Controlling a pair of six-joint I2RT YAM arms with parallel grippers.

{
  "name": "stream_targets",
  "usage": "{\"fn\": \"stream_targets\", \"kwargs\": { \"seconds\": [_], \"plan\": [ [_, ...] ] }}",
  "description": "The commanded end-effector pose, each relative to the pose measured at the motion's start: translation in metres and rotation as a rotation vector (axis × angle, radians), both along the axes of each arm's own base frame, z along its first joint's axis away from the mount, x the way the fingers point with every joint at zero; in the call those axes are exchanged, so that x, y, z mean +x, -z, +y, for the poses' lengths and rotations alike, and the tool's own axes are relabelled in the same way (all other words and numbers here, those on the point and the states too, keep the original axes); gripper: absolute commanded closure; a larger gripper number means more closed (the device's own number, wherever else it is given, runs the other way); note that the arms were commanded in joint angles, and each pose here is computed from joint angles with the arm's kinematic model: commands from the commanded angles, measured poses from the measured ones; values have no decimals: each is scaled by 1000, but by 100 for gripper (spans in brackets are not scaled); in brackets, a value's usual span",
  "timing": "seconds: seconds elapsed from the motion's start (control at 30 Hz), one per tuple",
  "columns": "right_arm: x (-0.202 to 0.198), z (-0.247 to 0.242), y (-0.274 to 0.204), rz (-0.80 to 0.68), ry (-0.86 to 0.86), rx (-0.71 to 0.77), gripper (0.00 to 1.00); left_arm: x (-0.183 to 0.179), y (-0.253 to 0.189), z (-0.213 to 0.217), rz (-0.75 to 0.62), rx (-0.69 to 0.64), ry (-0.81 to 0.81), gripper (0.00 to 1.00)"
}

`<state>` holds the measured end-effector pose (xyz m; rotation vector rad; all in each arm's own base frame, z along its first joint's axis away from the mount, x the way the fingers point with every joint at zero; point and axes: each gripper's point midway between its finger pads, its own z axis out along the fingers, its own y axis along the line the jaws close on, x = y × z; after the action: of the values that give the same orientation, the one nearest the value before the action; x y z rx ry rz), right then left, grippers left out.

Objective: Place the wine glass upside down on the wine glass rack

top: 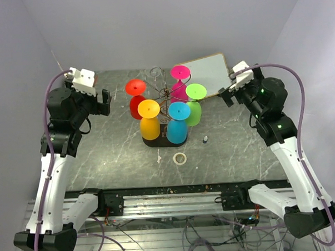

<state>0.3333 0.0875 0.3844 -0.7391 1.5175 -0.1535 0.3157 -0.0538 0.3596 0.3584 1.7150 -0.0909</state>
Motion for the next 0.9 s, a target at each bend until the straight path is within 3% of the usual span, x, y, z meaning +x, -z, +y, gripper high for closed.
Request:
{"fn": "stream_targets", "kwargs": {
  "seconds": [0.0,0.3,0.53,0.87],
  "plan": [
    [15,-63,16,-23,333,140,0,11,0,-4,-56,-26,16,1],
    [19,-103,69,-59,551,312,0,7,5,1,-97,-7,1,1],
    [8,-98,74,-31,491,262,0,3,-10,19,-108,-158,-123,1],
    [-5,-98,85,-5,458,242,0,-9,-17,15,-133,-110,-57,1]
  ]
}}
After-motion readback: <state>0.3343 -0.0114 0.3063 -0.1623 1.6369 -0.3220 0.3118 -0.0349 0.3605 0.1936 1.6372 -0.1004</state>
